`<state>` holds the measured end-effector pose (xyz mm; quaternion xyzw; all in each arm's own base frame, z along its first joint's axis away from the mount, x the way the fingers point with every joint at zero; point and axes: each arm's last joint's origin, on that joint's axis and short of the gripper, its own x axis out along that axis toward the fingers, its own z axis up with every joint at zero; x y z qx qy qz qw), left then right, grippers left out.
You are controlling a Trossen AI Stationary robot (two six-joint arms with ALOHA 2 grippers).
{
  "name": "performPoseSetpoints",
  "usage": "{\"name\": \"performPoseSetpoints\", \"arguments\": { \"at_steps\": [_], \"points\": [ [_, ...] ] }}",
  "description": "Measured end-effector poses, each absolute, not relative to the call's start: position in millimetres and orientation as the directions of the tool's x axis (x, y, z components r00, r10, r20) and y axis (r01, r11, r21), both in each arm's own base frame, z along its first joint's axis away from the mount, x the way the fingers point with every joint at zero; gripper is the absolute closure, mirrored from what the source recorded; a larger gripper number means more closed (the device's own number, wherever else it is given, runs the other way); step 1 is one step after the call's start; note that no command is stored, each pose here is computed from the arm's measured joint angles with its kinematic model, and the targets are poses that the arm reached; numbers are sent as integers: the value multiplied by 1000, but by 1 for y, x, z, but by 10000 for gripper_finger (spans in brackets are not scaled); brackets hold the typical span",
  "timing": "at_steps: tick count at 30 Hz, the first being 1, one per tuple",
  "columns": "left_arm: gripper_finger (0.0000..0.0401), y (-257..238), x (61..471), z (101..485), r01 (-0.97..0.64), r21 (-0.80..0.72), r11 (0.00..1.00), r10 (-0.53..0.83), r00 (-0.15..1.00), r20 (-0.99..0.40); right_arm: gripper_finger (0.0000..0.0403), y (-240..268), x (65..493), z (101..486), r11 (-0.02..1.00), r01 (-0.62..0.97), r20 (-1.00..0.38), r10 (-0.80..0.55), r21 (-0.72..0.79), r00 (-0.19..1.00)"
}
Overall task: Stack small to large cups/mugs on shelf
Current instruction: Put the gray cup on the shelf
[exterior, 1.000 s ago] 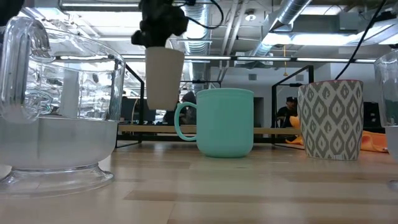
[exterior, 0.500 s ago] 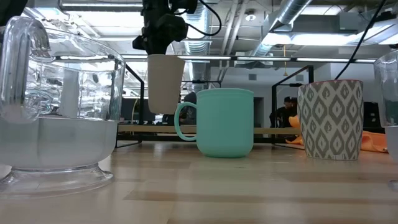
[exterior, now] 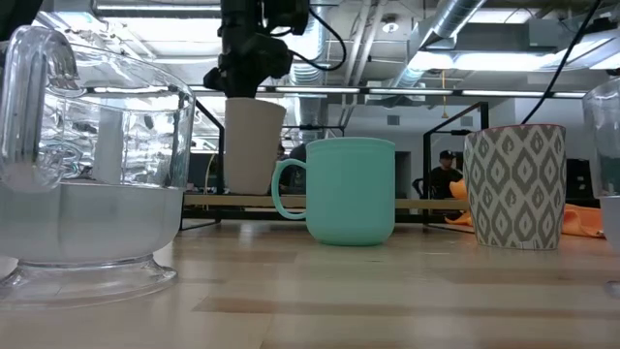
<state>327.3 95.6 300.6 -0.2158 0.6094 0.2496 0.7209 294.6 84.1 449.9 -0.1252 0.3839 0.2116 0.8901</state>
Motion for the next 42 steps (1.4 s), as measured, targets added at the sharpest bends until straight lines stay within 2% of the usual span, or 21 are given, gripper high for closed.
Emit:
{"name": "performPoseSetpoints", "arguments": {
  "at_steps": [42],
  "points": [
    [388, 96, 326, 300, -588, -1, 809, 86, 120, -989, 163, 83, 292, 447, 878, -476, -763, 273, -53, 587]
  ]
}}
